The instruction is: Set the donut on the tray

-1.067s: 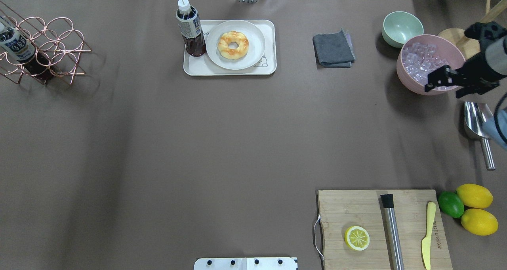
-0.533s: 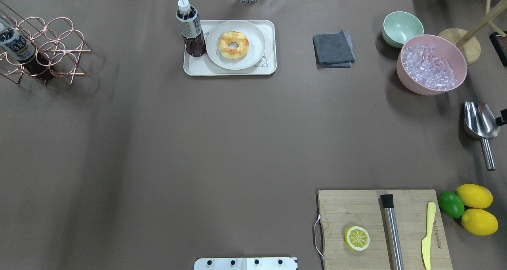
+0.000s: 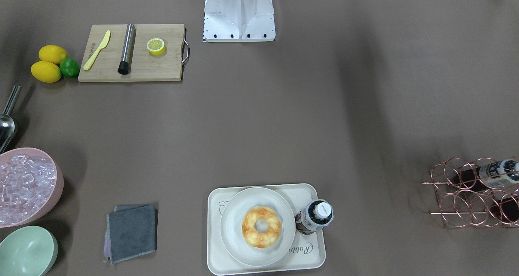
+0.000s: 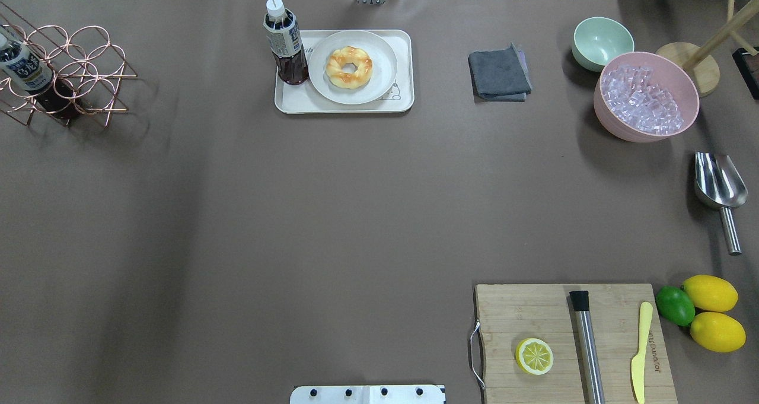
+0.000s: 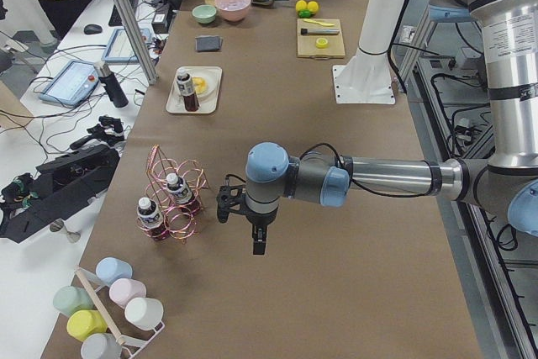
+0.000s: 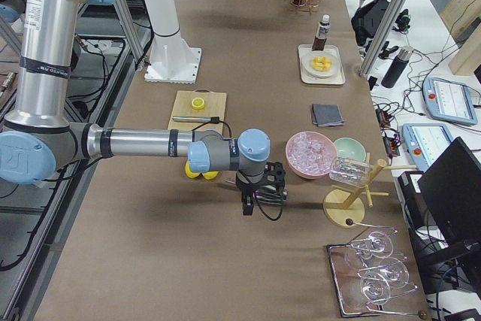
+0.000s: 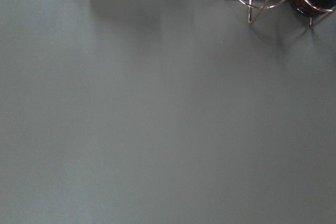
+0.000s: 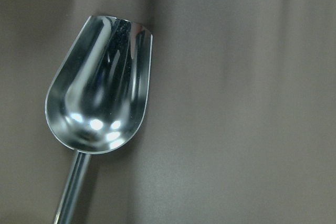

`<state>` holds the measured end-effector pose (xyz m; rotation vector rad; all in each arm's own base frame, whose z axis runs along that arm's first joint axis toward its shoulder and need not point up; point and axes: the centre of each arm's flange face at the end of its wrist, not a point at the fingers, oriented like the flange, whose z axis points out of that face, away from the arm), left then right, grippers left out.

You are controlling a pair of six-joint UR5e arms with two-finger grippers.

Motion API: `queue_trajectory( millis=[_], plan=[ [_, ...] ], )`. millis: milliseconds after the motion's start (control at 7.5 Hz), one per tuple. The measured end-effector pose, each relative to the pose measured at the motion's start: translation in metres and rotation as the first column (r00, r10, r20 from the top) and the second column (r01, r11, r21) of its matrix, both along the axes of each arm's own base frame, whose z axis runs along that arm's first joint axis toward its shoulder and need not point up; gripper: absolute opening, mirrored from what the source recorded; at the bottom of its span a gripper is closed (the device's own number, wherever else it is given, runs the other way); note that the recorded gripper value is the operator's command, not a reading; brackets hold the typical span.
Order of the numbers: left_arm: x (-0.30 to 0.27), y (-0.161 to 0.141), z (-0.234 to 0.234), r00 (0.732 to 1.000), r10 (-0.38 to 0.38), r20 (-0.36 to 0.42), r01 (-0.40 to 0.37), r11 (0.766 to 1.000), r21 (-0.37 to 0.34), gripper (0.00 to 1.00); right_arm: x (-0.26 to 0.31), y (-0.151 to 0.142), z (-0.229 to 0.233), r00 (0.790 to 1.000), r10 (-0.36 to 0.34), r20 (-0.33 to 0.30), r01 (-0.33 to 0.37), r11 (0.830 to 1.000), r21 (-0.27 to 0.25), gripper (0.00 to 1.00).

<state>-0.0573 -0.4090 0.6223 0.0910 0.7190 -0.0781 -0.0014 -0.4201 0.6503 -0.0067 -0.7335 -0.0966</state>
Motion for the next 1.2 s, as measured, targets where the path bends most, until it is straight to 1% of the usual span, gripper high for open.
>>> queue_trajectory(
  millis=[267, 533, 800, 1200],
  plan=[
    [0.0, 0.0, -0.003, 1.0, 0.0, -0.001, 0.0, 1.0, 0.009, 0.98, 0.009, -0.001, 0.01, 1.0, -0.014, -0.02, 0.014, 1.0, -0.006, 1.0],
    [-0.001, 0.001, -0.003, 1.0, -0.002, 0.0, 0.002, 1.0, 0.01, 0.98, 0.012, -0.01, 0.018, 0.999, -0.014, -0.034, 0.014, 1.0, -0.009, 1.0],
    [-0.001, 0.001, -0.003, 1.0, -0.003, 0.003, 0.003, 1.0, 0.008, 0.98, 0.012, -0.016, 0.019, 0.999, -0.013, -0.036, 0.013, 1.0, -0.011, 1.0],
    [-0.002, 0.001, -0.002, 1.0, -0.004, 0.006, 0.004, 1.0, 0.007, 0.98, 0.012, -0.017, 0.019, 0.999, -0.013, -0.037, 0.012, 1.0, -0.011, 1.0]
  ],
)
